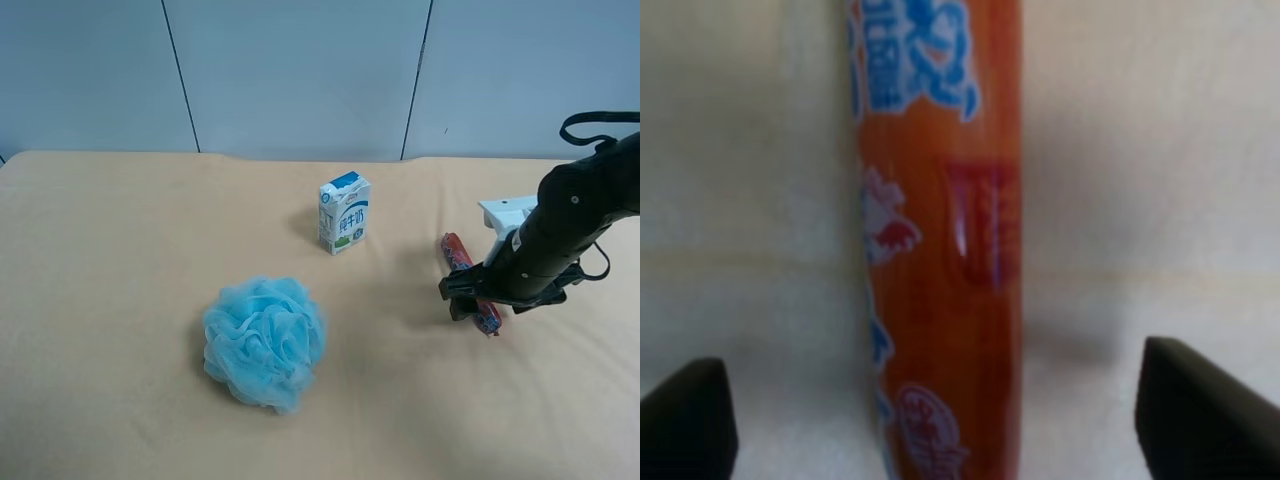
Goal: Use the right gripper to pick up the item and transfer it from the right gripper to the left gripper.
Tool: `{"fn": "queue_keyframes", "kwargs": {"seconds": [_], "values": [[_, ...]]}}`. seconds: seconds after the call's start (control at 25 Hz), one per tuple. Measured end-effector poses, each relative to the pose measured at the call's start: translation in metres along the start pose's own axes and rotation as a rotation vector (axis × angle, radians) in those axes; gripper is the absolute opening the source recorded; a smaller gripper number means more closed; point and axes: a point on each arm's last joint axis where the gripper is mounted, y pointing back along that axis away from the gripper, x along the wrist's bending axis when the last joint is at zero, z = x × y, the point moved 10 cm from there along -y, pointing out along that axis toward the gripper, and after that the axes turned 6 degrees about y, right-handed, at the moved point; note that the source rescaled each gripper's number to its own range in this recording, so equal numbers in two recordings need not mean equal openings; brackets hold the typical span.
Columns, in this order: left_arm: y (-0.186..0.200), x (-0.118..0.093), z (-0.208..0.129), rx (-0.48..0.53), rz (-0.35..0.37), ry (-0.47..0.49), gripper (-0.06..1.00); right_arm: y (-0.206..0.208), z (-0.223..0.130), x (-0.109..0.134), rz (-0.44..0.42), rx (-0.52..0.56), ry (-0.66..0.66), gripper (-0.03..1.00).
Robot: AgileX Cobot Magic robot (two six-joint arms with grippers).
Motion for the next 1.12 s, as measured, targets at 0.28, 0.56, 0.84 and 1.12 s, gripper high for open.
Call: {"fn": "queue_keyframes", "kwargs": {"seconds": [0.28,0.56,0.84,1.12], "values": [[0.0,0.0,0.0,0.0,0.0,0.0,1.0,-0.006,0.0002,0.0006,0.002,0.001,0.001,0.68],[0.0,0.0,0.0,0.0,0.0,0.0,1.0,-0.0061,0.0005,0.0006,0.002,-0.001,0.001,0.37],[0.0,0.0,0.0,0.0,0.0,0.0,1.0,-0.0061,0.0005,0.0007,0.002,-0.001,0.0,0.0],[0.0,0.0,0.0,0.0,0.0,0.0,1.0,-0.0061,-0.0002,0.0006,0.002,0.003,0.01,0.0]]}}
